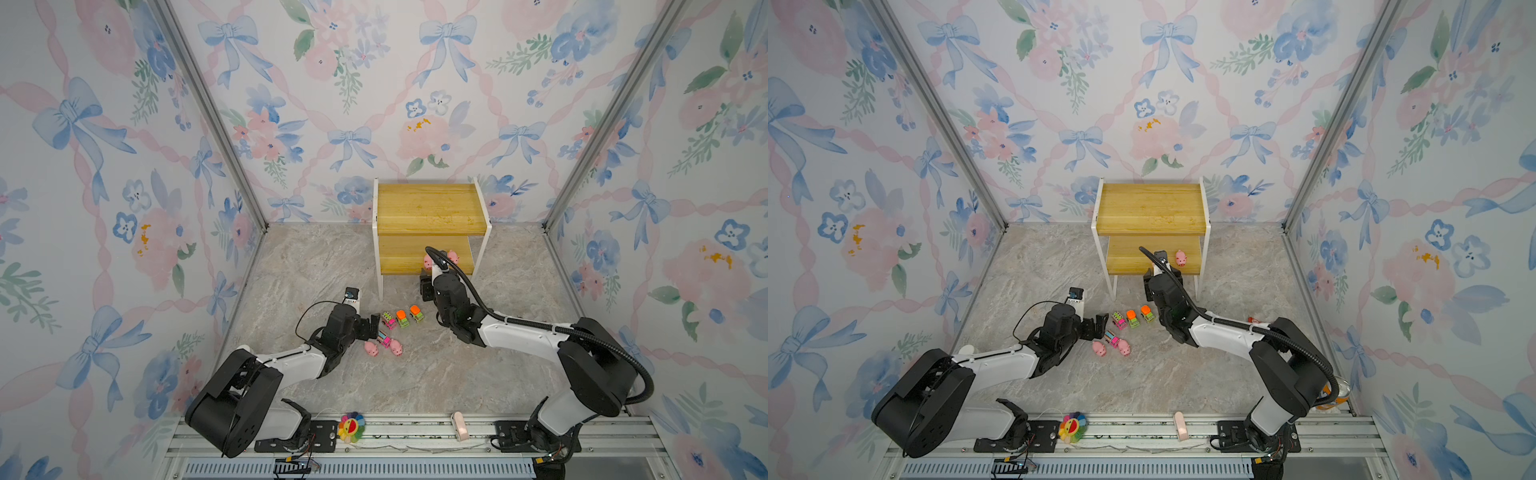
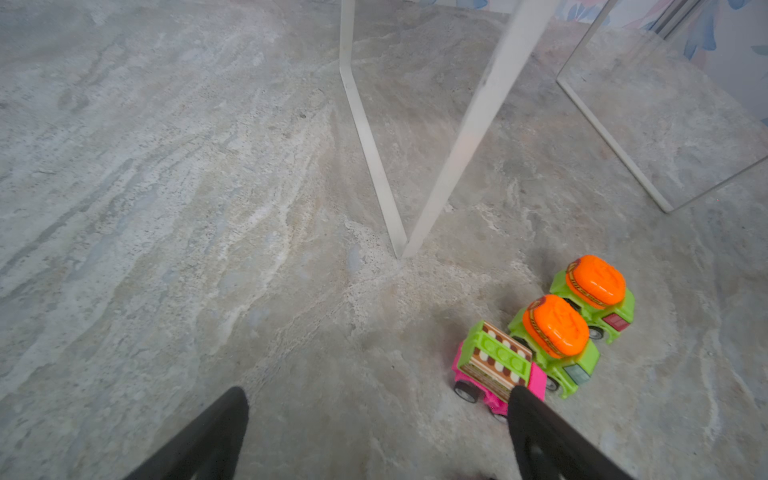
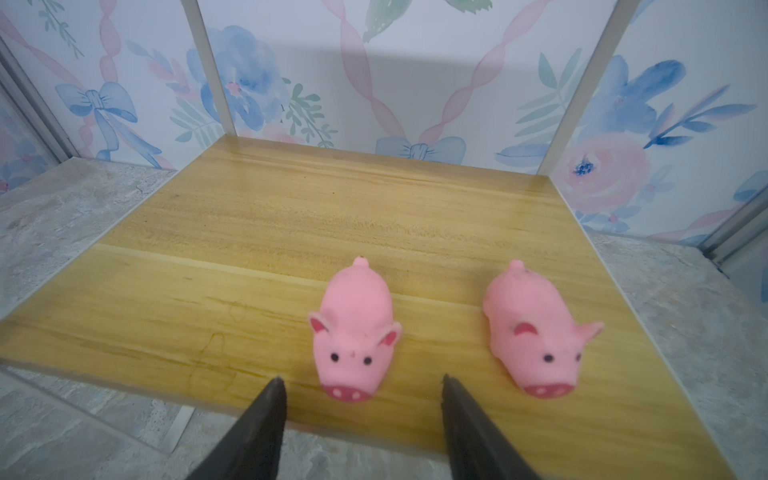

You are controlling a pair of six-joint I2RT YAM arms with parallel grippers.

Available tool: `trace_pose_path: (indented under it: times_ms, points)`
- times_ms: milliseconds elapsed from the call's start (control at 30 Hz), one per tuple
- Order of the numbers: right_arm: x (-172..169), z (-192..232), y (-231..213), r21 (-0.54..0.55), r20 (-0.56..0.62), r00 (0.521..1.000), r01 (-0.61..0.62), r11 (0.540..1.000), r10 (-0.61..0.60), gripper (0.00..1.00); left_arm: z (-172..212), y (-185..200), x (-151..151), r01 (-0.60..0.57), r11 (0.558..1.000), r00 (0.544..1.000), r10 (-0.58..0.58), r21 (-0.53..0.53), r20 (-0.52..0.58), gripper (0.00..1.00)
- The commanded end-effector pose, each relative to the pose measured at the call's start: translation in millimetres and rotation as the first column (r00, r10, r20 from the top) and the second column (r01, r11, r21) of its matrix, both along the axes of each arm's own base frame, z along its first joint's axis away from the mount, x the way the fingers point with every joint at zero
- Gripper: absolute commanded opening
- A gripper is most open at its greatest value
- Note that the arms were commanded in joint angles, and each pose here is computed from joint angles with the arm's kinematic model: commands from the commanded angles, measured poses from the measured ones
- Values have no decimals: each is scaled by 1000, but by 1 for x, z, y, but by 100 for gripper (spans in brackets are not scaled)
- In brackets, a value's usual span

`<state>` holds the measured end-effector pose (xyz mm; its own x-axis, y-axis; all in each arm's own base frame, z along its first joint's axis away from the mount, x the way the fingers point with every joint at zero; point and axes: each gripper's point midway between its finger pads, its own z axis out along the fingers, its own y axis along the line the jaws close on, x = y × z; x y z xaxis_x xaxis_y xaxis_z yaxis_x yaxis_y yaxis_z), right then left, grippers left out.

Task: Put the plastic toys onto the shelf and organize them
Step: 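Withdraw the right gripper from the shelf back toward the toys, then lower the right gripper onto the pink pig nearest the robot and close it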

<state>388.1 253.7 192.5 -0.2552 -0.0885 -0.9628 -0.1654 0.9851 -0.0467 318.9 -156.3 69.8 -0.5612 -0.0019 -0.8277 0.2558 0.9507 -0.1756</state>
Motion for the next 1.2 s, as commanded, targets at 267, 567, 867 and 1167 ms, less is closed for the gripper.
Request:
trace_pose_path:
  times_ms: [267, 567, 867, 1167]
  points:
    - [-65, -2, -24, -141, -79, 994, -90, 986, 79, 65, 0, -3, 1, 13, 1000, 1000, -13, 3, -2, 98]
    - [-136, -42, -55, -58, -259, 919, -323, 945, 298, 68, -3, -6, 3, 18, 1000, 1000, -18, 1, -16, 98]
    - [-166, -101, -27, 92, -356, 793, -496, 863, 494, 68, -5, -11, 3, 36, 999, 999, -36, -14, -30, 98]
    - [-169, -132, 20, 136, -385, 701, -601, 788, 601, 67, -5, -7, -5, 35, 999, 999, -36, -19, -28, 98]
